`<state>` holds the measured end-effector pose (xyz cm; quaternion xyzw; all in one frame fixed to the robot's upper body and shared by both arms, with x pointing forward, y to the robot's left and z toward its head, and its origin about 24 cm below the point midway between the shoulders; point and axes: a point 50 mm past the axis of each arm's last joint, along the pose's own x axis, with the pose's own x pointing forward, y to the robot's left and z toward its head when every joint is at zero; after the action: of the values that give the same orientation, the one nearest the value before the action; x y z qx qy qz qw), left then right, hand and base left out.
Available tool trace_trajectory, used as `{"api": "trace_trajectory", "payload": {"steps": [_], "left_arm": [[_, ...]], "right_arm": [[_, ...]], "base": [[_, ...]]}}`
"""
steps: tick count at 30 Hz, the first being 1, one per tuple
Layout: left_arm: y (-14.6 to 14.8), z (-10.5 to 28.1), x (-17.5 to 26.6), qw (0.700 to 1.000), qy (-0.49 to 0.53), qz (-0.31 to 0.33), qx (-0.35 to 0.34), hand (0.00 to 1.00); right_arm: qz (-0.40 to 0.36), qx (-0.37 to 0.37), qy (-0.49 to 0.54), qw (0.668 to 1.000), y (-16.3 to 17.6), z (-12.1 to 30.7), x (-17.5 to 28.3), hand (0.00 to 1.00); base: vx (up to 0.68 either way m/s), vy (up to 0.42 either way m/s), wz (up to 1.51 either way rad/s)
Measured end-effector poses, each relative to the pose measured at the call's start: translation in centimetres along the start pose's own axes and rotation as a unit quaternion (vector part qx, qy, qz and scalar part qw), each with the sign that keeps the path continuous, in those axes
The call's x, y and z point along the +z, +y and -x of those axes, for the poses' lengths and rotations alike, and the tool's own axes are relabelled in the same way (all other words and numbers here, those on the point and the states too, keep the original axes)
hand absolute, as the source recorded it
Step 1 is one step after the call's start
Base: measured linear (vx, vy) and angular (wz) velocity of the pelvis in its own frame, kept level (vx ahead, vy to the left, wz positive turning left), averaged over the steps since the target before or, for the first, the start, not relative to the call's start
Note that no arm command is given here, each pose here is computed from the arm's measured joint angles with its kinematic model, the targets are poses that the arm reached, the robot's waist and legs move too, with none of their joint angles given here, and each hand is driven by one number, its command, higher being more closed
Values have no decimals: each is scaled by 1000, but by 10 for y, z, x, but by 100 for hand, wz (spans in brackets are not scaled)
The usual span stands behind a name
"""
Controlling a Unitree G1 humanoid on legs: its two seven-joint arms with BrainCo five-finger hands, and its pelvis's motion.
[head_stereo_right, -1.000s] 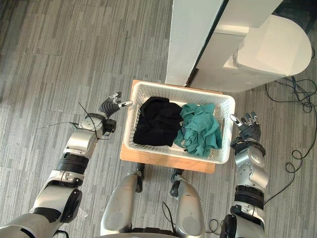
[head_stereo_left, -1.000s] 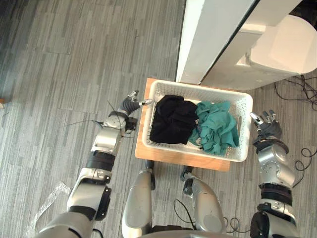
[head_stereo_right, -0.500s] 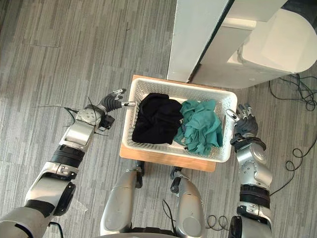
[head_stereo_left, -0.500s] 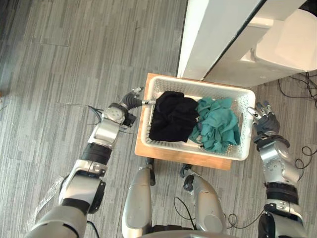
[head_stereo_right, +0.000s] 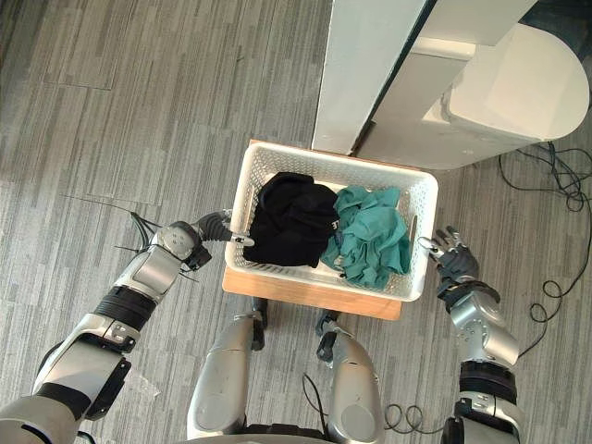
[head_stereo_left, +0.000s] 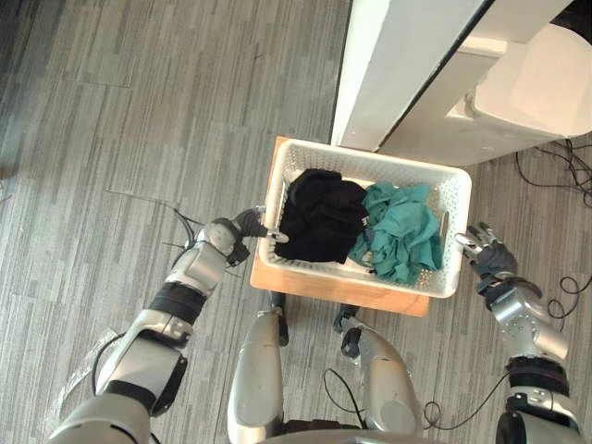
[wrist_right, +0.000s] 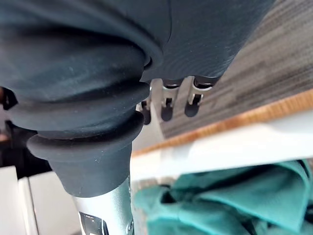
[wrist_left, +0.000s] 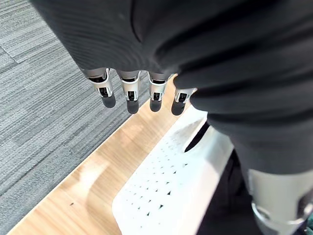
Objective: Pick up the laundry basket with both hands and put the clothes into the washing machine.
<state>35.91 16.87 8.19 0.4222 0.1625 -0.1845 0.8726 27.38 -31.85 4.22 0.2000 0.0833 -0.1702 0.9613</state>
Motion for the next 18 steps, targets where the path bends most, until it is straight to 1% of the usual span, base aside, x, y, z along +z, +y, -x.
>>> {"api": "trace_trajectory", "payload": {"steps": [3, 7, 12, 18], "left_arm": [[-3, -4, -4, 1000, 13, 0, -3, 0], [3, -8, 6, 1000, -2, 3, 12, 0], [18, -10, 26, 999, -26, 5, 41, 0], [32, -8, 44, 997, -51, 11, 64, 0]], "right_arm": [[-35, -38, 1, 999, -12, -5, 0, 0], [-51, -39, 6, 998, -8, -12, 0, 0], [-53, -14, -17, 998, 9, -23, 19, 0], [-12, 37, -16, 999, 35, -36, 33, 0]], "base": [[9, -23, -6], [-1, -3, -1], [0, 0, 0], [34, -10, -1]]}}
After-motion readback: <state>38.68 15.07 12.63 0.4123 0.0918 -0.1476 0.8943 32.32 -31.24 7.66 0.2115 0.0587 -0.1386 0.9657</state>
